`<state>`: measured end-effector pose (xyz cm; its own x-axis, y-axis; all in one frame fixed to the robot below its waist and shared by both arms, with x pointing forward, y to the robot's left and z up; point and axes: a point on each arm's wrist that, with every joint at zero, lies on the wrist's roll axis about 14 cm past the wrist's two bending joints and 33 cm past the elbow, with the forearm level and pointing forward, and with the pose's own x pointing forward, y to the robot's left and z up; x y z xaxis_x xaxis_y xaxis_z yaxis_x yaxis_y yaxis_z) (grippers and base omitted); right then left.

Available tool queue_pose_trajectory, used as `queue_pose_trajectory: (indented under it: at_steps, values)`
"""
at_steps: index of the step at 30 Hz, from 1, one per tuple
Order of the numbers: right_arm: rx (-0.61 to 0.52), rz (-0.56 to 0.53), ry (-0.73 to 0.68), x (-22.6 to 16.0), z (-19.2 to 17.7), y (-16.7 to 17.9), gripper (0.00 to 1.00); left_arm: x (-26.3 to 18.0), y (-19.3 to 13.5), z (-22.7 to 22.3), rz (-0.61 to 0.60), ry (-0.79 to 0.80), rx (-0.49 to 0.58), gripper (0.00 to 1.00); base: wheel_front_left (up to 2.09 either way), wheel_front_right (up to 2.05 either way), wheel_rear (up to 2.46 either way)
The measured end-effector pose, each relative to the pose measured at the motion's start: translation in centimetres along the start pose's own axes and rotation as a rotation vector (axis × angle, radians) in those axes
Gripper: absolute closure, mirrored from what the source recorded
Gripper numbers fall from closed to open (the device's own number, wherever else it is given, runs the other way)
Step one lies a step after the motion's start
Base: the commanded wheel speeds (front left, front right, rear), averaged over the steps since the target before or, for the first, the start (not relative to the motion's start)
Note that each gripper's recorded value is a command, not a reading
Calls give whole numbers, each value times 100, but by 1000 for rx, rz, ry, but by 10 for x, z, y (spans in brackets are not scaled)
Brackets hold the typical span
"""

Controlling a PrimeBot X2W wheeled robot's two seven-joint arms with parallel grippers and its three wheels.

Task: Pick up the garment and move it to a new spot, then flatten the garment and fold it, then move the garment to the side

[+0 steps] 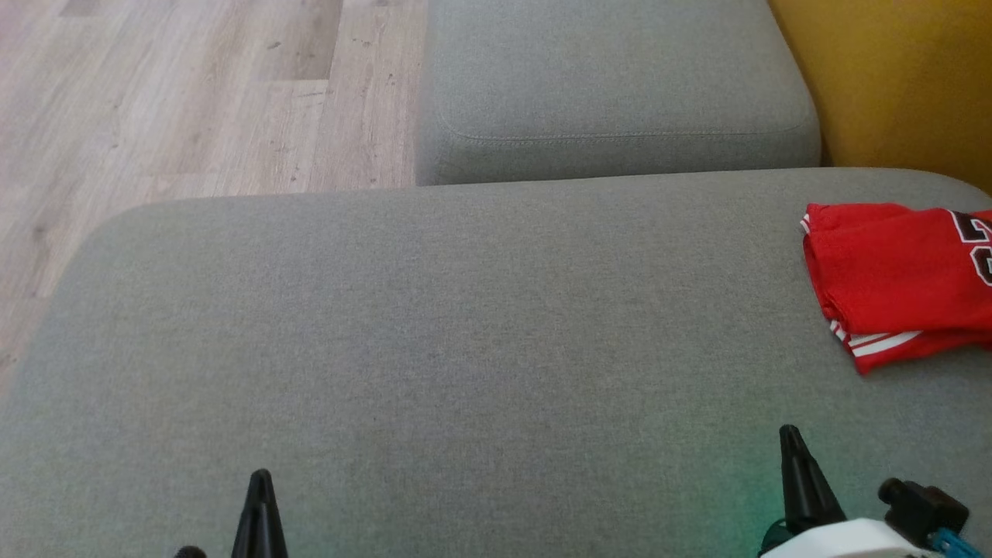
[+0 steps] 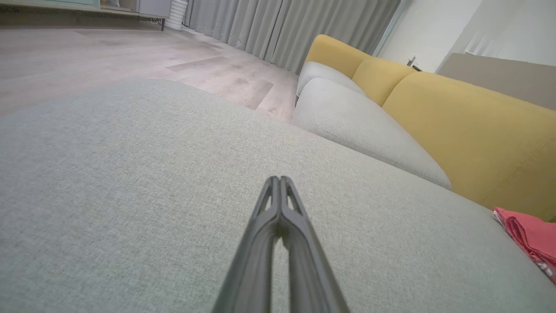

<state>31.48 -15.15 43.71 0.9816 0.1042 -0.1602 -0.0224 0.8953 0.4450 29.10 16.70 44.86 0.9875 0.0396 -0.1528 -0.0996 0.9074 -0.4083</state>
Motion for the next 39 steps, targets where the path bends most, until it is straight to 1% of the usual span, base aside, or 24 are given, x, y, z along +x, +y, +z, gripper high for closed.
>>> queue_pose_trajectory:
  at_steps: [24, 25, 28, 29, 39]
  values:
    - [286, -57, -23, 11, 13, -13, 100, 19, 6, 4, 22, 36, -284, 100, 0, 0, 0]
    - [286, -57, -23, 11, 13, -13, 100, 19, 6, 4, 22, 36, -284, 100, 0, 0, 0]
    - [333, -63, -31, 13, 16, -14, 100, 22, 7, 5, 23, 42, -332, 100, 0, 0, 0]
    - [333, -63, -31, 13, 16, -14, 100, 22, 7, 5, 23, 42, -332, 100, 0, 0, 0]
    - [453, -76, -42, 18, 21, -19, 100, 31, 4, 8, 9, 52, -454, 100, 0, 0, 0]
